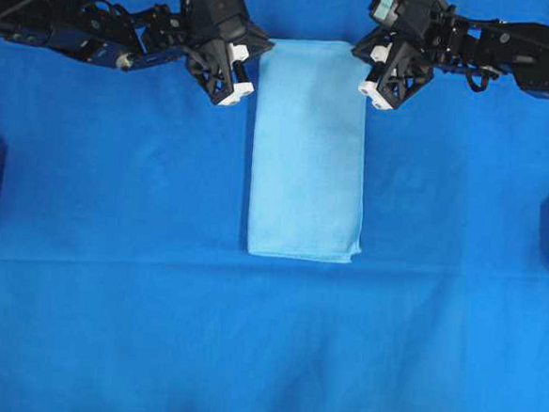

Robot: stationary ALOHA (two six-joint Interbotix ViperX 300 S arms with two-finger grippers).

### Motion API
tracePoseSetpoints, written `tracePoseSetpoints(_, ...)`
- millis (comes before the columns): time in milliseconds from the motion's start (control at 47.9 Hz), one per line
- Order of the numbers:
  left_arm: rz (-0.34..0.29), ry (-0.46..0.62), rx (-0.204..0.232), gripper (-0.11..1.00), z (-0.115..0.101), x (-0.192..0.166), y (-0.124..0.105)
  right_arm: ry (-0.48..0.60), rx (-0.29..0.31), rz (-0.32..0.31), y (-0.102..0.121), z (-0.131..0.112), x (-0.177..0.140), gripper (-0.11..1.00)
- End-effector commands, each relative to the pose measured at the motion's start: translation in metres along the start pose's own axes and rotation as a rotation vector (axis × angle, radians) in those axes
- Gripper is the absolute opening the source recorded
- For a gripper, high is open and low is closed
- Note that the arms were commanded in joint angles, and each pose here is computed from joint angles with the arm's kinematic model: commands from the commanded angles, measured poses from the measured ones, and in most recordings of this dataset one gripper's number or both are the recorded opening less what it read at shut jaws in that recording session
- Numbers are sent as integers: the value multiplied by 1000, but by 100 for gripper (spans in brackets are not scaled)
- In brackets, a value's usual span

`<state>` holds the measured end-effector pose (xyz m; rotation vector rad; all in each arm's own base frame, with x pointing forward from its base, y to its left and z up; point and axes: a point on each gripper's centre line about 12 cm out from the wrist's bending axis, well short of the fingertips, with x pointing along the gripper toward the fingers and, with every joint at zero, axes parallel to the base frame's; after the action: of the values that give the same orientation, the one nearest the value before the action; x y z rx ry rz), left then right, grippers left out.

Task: Fold the light blue towel.
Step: 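Fold the top half down onto the bottom half with both grippers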

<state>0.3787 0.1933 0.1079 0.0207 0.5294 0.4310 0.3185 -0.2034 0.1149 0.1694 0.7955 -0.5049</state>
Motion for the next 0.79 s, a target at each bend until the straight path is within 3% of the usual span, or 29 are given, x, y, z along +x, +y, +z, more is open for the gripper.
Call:
tracePoseSetpoints(0,13,-63,-3,3,25,-5,6,-46,13,-9,-3,13,-13,3)
tracePoseSetpoints(188,-9,-43,8,3,34,-8,-2,-50,14,-13,2,16,-32,3)
tracePoseSetpoints(334,-65,-8,31,3,38,-23,-25,-53,7,9,18,16,-50,3)
tracePoseSetpoints(606,-223,-9,118,3,44,-74,-91,-64,10,133,72,-2,-83,3)
tracePoseSetpoints(773,-311,11,156,3,29,-94,-125,-33,15,206,102,-19,-94,3)
